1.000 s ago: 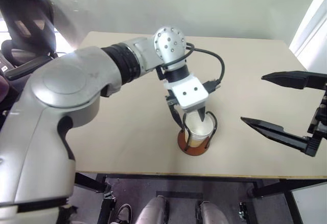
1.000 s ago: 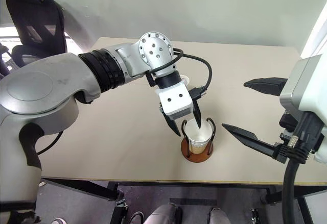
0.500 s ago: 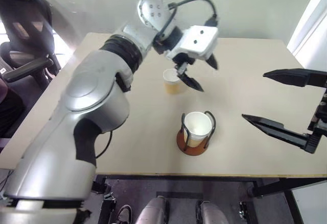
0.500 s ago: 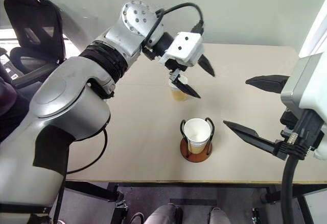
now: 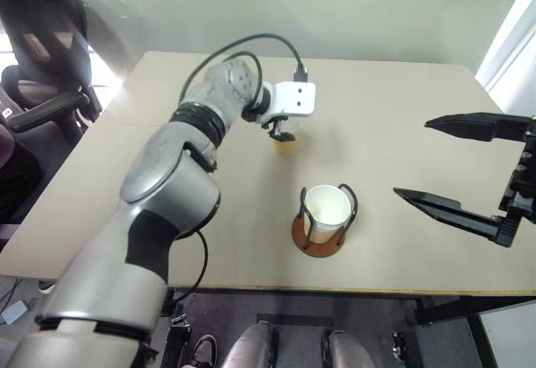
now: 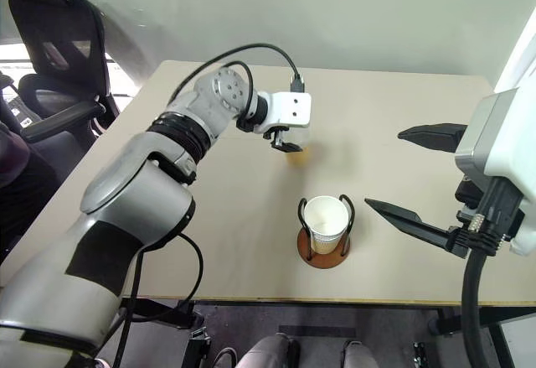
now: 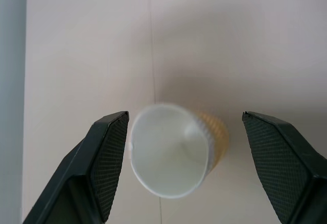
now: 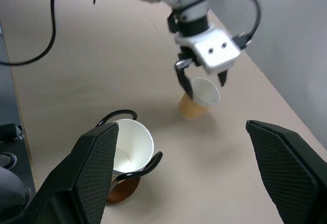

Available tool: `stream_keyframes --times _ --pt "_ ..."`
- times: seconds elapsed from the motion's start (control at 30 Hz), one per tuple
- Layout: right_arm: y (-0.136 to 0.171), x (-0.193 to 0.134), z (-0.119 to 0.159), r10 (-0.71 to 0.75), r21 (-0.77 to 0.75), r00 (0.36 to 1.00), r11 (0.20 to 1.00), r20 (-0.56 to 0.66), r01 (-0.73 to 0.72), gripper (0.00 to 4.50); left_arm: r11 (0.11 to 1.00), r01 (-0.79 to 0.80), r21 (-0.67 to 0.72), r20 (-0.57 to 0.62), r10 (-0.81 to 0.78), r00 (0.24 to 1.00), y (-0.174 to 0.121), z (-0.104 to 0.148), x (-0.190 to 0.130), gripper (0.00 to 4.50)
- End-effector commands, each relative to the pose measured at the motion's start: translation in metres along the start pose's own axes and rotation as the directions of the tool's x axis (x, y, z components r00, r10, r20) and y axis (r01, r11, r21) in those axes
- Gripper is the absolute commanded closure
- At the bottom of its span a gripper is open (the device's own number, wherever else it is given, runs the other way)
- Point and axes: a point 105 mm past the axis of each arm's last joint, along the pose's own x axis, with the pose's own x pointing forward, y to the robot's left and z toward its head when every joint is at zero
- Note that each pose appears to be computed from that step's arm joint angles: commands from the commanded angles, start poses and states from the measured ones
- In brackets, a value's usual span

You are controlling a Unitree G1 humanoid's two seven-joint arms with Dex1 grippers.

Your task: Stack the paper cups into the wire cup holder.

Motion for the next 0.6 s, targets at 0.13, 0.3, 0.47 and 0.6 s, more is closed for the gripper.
stream_keyframes --times 0.13,0.3,0.47,0.6 --pt "-0.003 -0.003 0.006 -0.004 -0.01 1.0 1.0 0.007 0.004 0.37 0.999 -0.036 -0.04 -0.04 0.034 0.999 -0.001 -0.012 0.002 0.72" --pt "-0.001 -0.004 0.01 0.018 -0.001 1.0 1.0 -0.002 -0.018 0.37 0.996 -0.054 -0.072 -0.069 0.049 0.996 -0.005 -0.023 0.005 0.72" --pt "0.0 -0.006 0.014 0.037 0.012 0.999 0.999 -0.007 -0.037 0.37 0.99 -0.082 -0.112 -0.049 0.077 0.996 -0.007 -0.021 0.013 0.72" --pt "0.0 -0.01 0.017 0.046 0.023 0.999 0.999 -0.016 -0.045 0.37 0.993 -0.055 -0.108 -0.048 0.05 0.998 -0.013 -0.02 0.018 0.72"
